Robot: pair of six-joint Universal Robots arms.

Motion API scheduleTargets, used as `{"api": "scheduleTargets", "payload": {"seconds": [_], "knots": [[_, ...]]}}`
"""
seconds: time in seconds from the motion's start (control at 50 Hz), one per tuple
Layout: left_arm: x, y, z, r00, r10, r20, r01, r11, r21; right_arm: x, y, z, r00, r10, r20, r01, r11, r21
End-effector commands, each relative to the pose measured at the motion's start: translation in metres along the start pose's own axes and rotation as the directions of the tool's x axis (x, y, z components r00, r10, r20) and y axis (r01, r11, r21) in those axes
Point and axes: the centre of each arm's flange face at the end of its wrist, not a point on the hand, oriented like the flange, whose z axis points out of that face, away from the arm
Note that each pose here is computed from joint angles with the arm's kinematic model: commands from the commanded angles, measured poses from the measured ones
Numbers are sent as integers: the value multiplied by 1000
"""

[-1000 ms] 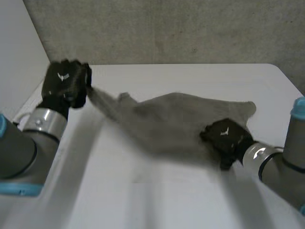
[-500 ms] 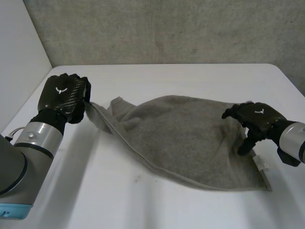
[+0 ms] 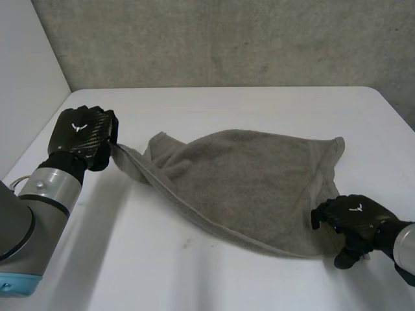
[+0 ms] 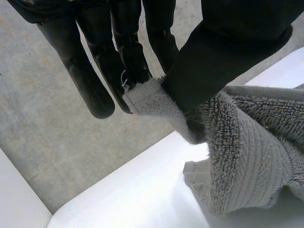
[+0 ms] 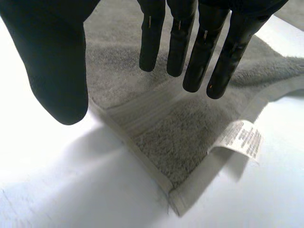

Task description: Fold the towel.

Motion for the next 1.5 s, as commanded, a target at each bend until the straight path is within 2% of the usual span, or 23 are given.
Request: {"api": "scheduleTargets", "payload": {"seconds": [0.02, 0.2, 0.68, 1.02, 1.18, 1.24, 1.32, 1.4, 1.44, 1.5], "knots": [[1, 1, -1, 1000, -2, -3, 2, 1000, -5, 16, 21, 8, 996, -25, -87, 27, 999, 32], [1, 3, -1, 1000, -4, -4, 4, 1000, -10, 11, 31, 14, 997, -53, -56, 54, 998, 17], [3, 7, -2, 1000, -6, -9, 5, 1000, -23, 31, 32, 35, 983, -120, -137, 132, 988, 83], [3, 7, -2, 1000, -6, -10, 6, 1000, -26, 43, 31, 45, 980, -119, -158, 133, 987, 85], [4, 7, -3, 1000, -4, -16, 3, 999, -35, 58, 17, 45, 984, 11, -179, 14, 990, 139], [4, 3, -4, 1000, -3, -19, 2, 999, -39, 64, 1, 35, 980, 43, -193, -8, 984, 177], [1, -9, -7, 1000, 1, -17, -2, 1000, -29, 68, -37, 1, 972, 33, -231, 23, 971, 236], [-9, -53, -16, 1000, 3, 4, -3, 998, 60, 71, -66, -24, 964, 3, -265, 72, 959, 275], [-13, -69, -20, 1000, 6, 15, -7, 995, 101, 72, -101, -57, 943, -40, -330, 153, 933, 326], [-21, -103, -29, 999, 13, 42, -21, 981, 191, 72, -118, -73, 930, -57, -363, 192, 918, 346]]}}
